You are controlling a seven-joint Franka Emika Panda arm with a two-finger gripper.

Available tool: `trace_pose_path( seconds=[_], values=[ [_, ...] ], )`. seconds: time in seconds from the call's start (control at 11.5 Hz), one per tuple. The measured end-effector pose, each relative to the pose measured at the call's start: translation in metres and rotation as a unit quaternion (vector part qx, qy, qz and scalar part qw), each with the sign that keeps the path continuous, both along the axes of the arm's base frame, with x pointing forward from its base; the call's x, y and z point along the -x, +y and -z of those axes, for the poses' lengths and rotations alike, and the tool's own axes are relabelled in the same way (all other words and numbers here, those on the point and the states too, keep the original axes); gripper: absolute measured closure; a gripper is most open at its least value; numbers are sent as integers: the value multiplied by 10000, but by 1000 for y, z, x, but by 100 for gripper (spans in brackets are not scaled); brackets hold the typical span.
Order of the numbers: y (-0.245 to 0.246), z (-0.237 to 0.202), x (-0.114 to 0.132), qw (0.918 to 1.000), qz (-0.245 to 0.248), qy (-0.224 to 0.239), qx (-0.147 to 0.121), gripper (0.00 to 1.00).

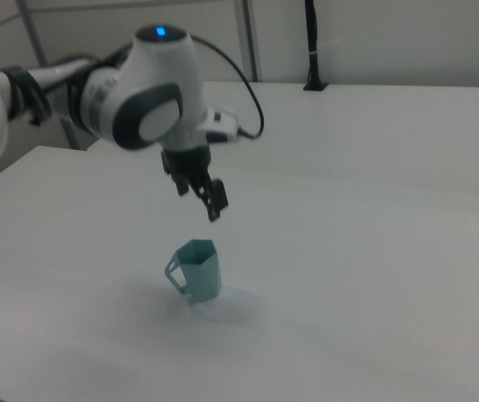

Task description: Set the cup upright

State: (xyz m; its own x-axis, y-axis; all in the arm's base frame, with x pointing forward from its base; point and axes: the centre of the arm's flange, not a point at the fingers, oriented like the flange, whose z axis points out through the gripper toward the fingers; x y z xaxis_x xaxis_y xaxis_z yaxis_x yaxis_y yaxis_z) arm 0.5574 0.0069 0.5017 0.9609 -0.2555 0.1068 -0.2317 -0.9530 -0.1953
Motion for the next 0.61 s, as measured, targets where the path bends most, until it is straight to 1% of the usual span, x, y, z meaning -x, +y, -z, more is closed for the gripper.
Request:
trace_pose_path(
  seconds=[0.09, 0.17, 0.26, 0.35, 0.43, 0.52, 0.61],
  values=[
    [-2, -35, 4, 9998, -176, -15, 11, 0],
    [-5, -63, 11, 9983, -555, 24, 189, 0],
    [-10, -80, 18, 9953, -857, 109, 431, 0],
    [-14, -89, 24, 9916, -1071, 250, 685, 0],
    [-17, -93, 27, 9885, -1181, 346, 881, 0],
    [-19, -96, 28, 9856, -1319, 354, 996, 0],
    [-20, -100, 29, 9823, -1518, 319, 1049, 0]
  ],
)
